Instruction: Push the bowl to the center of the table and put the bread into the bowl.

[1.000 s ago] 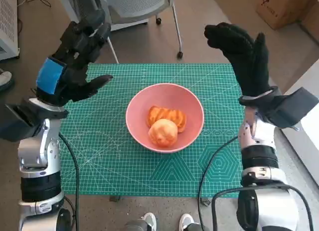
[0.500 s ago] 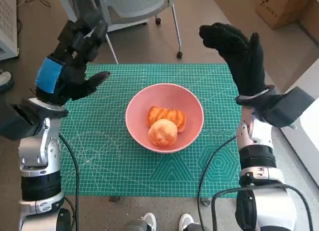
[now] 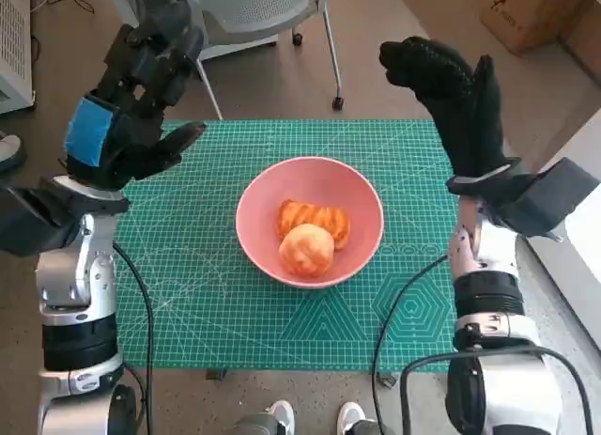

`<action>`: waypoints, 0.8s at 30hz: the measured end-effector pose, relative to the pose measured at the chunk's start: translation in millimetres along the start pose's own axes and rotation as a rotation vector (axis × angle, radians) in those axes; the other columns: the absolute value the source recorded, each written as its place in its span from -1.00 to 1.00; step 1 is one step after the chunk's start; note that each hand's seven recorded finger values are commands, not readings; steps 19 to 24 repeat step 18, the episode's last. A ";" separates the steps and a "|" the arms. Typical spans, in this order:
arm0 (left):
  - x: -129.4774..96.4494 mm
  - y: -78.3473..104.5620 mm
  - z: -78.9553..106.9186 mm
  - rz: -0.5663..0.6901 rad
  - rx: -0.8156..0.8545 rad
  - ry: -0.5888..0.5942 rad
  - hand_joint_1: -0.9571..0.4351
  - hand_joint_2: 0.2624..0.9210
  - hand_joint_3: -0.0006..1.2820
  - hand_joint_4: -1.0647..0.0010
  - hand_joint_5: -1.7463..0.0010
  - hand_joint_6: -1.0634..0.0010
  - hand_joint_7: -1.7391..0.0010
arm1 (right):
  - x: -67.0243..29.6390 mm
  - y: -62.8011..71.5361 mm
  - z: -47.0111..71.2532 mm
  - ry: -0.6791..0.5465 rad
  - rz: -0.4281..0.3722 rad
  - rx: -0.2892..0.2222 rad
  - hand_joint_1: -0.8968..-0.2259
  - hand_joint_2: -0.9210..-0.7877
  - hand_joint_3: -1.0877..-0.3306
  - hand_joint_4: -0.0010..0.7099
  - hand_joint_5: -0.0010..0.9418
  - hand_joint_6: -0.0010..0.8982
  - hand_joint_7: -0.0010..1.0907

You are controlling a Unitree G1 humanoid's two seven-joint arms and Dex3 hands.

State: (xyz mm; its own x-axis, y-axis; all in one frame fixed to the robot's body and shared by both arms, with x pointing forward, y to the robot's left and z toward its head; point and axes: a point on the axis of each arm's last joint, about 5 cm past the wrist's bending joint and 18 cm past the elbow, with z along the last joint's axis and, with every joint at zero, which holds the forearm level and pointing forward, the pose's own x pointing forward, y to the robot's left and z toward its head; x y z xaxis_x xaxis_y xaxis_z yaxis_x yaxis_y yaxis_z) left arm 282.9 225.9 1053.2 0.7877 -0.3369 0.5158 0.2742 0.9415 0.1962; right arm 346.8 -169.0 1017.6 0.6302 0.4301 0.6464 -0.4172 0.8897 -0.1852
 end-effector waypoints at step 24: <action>1.3 -2.6 -2.1 -0.011 -0.008 0.008 -0.45 1.00 -0.66 0.79 0.99 1.00 0.33 | 0.0 -0.8 0.5 0.001 -0.001 -0.004 -0.43 -1.00 0.26 -0.39 -1.00 -0.23 -1.00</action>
